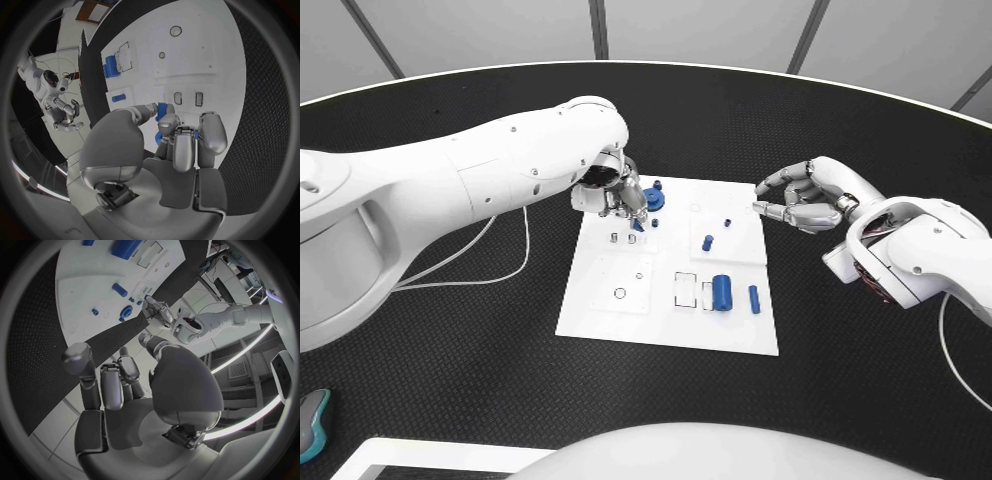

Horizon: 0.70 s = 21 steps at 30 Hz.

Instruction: Assemble the parts on the task board

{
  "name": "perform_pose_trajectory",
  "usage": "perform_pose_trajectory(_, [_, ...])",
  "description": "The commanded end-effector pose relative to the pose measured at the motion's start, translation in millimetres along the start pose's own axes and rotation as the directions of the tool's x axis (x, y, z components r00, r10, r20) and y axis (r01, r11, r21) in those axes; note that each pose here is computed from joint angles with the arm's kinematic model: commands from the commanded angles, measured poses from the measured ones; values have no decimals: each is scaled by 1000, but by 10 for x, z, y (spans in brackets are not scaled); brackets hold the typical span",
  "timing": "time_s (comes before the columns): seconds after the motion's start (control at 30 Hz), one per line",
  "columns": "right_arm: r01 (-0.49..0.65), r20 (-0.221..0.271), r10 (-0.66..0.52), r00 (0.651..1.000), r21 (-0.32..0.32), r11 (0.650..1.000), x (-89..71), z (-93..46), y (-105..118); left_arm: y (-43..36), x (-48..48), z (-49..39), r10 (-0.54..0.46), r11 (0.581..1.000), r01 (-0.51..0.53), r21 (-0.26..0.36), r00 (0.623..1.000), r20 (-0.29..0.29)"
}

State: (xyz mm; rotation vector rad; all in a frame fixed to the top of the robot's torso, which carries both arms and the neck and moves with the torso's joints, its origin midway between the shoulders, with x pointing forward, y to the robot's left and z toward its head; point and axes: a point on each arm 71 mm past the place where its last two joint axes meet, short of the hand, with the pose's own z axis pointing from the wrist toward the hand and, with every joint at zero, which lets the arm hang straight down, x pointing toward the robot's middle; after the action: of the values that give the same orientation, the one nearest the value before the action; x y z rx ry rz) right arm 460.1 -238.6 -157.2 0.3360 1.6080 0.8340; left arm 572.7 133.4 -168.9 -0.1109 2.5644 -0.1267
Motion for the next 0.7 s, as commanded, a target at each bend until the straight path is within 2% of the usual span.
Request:
perform_pose_trajectory(0.03, [0,1,0,1000,-1,1000,0,1,0,61,0,6,-3,998,3,-64,1000,1])
perform_pose_trajectory(0.43, [0,1,0,1000,-1,1000,-1,2,0,136,60,74,-4,997,3,-80,1000,-8])
perform_pose_trajectory(0.7, [0,1,0,1000,-2,1000,0,5,0,153,80,85,2,997,-3,-83,1000,-8])
